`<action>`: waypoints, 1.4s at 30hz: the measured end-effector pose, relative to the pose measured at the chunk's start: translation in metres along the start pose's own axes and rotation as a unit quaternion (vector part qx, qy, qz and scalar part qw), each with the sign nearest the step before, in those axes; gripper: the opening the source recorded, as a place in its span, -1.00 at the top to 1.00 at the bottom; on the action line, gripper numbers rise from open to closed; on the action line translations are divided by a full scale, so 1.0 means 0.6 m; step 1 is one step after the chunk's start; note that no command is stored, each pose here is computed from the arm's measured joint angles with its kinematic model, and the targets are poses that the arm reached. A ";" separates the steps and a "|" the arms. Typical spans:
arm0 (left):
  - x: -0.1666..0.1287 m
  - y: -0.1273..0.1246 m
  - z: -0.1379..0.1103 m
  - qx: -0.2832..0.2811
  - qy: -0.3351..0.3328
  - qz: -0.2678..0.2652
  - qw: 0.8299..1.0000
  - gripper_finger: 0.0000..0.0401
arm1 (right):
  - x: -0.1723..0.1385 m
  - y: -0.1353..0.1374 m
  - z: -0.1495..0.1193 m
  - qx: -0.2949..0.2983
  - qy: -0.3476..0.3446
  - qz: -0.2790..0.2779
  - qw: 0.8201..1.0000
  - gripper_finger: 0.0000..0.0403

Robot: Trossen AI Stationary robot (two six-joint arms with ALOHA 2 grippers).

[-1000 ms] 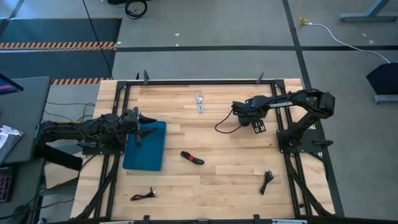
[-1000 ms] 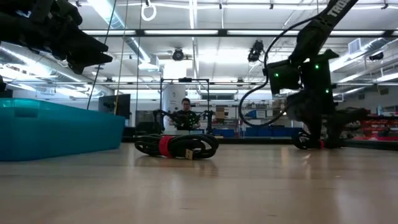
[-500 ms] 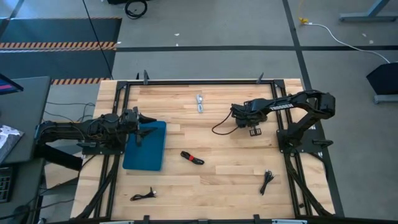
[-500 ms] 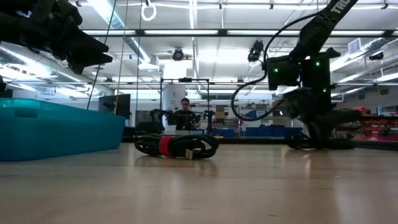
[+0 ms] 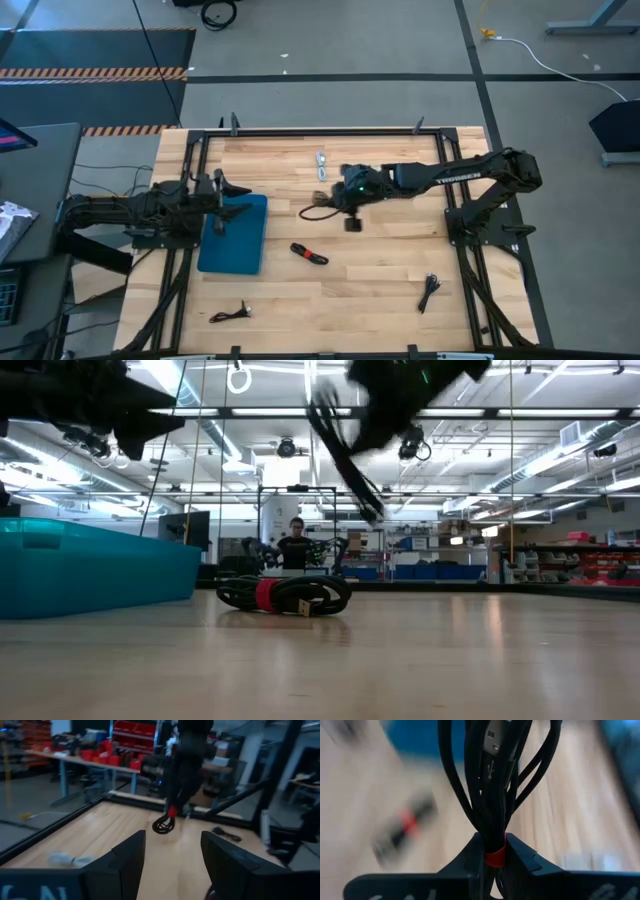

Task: Pick and place USB-C Cables
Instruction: Put the black charger cable into the blue bin

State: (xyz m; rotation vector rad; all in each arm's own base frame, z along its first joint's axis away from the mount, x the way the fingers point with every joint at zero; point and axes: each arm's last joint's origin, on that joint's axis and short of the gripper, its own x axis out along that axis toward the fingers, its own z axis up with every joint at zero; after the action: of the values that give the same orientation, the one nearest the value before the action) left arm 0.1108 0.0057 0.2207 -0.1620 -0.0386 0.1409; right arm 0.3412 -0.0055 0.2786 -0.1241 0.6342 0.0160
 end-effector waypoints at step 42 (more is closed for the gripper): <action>0.076 -0.036 -0.015 0.008 -0.008 -0.097 0.995 0.23 | 0.121 0.018 0.155 -0.020 -0.259 0.116 0.959 0.71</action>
State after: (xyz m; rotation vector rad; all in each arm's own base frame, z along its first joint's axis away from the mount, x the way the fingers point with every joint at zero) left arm 0.1592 -0.0102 0.2168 -0.1396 -0.0684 -0.0513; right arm 0.4538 0.0147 0.3088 -0.0791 0.1212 0.2793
